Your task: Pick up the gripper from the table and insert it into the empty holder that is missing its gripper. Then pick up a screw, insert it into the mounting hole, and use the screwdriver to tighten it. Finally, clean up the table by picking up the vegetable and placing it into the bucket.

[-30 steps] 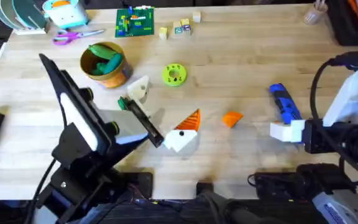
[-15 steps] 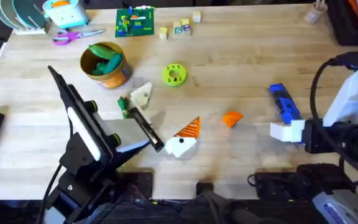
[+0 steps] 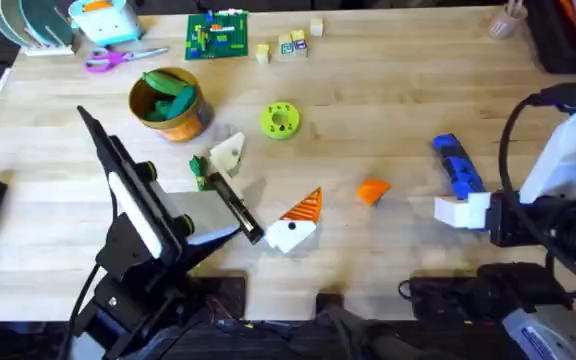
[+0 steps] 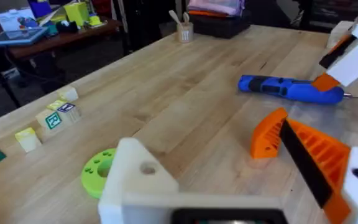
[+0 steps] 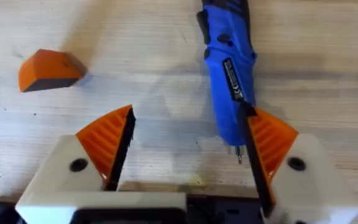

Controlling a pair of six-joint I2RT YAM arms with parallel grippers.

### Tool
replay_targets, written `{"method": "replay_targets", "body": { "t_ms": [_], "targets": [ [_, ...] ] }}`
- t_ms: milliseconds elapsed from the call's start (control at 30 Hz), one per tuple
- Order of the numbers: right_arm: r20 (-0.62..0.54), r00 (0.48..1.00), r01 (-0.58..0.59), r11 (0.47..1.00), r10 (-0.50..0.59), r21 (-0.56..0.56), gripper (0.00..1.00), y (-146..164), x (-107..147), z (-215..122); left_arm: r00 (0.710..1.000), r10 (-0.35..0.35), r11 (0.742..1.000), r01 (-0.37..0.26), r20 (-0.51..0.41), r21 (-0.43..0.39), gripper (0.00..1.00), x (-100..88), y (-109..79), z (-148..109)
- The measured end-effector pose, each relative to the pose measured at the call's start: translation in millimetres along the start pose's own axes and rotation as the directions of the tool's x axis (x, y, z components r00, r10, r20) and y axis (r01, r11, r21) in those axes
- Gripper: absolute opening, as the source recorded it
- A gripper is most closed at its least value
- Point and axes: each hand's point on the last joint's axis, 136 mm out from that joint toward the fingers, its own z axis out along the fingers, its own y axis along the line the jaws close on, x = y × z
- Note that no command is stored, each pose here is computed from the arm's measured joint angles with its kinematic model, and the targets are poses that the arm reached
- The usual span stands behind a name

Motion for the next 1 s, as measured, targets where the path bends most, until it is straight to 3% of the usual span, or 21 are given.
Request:
{"method": "replay_targets", "body": {
  "t_ms": [400,667,900,1000],
  "targets": [
    [0.004,1.000,0.000,1.000,0.000,0.000,0.991,0.0,-1.1,0.0,1.000,0.000,1.000,0.000,-0.001,-0.009,0.992,0.1,1.5,0.0],
    [0.308,0.951,0.040,0.995,-0.009,-0.093,0.990,17.4,-75.3,-12.8,1.000,0.000,1.000,0.000,-0.001,-0.009,0.992,0.2,1.5,0.0],
    [0.336,0.942,0.064,0.987,-0.010,-0.150,0.991,28.0,-81.5,-16.5,1.000,0.000,1.000,0.000,-0.001,-0.009,0.992,0.2,1.6,0.0],
    [0.412,0.911,0.086,0.979,-0.001,-0.187,0.991,35.5,-99.9,-25.3,1.000,0.000,1.000,0.000,-0.001,-0.009,0.992,0.2,1.6,0.0]
  ]
}}
